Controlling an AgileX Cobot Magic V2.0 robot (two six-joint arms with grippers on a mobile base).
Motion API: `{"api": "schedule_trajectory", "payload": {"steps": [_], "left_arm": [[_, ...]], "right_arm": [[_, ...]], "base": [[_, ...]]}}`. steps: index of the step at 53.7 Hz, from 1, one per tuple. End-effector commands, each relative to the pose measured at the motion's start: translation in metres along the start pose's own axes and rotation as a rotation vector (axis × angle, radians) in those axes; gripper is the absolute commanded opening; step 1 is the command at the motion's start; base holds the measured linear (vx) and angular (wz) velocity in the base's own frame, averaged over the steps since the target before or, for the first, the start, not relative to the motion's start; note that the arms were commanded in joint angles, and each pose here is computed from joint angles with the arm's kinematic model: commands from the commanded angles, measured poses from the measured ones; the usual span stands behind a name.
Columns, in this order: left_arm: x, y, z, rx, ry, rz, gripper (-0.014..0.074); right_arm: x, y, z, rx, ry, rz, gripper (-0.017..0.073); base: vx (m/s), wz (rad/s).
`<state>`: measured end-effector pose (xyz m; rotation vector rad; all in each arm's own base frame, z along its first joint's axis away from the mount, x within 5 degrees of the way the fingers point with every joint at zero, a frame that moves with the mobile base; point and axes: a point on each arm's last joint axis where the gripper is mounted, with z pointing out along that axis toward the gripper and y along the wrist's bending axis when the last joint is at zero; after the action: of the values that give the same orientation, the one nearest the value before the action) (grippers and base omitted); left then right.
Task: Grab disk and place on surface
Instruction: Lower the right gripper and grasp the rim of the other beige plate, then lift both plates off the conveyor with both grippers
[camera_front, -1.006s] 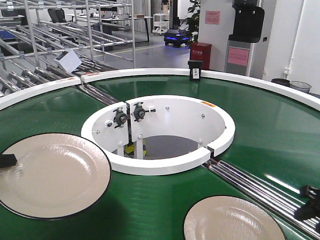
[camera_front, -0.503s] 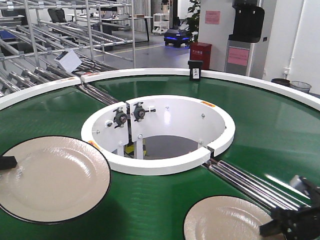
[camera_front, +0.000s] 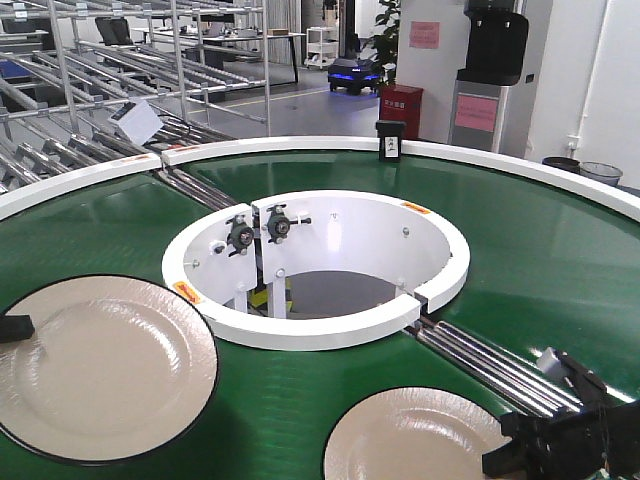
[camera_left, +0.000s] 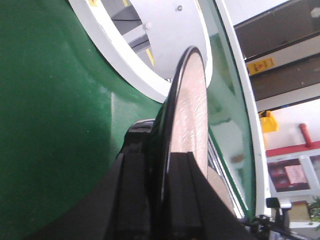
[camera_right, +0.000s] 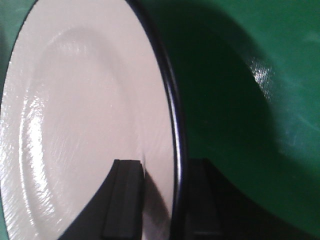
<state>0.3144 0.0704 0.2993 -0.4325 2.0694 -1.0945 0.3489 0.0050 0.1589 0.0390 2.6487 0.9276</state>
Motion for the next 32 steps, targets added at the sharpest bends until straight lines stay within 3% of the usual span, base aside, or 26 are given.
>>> {"api": "schedule_trajectory", "payload": {"steps": [1,15,26,32], "left_arm": [[-0.01,-0.032,-0.012,0.128,-0.081,0.007,-0.0007],[-0.01,-0.032,-0.012,0.129,-0.081,0.004,-0.0007],[-0.01,-0.032,-0.012,0.13,-0.08,0.003,-0.0007],[-0.009,-0.032,-0.012,0.133,-0.075,0.0,-0.0007]], "right_arm": [[-0.01,0.024,-0.017,-0.108,-0.056,-0.001,-0.0013],[-0.032,0.069,-0.055,-0.297,-0.196,0.06,-0.0008],[-0.053,0.113,-0.108,-0.343,-0.303,0.048,-0.0008],[-0.062,0.138,-0.136,-0.396,-0.343,0.087,-0.0008]], "base": [[0.0,0.0],[0.0,0.0],[0.0,0.0],[0.0,0.0]]}}
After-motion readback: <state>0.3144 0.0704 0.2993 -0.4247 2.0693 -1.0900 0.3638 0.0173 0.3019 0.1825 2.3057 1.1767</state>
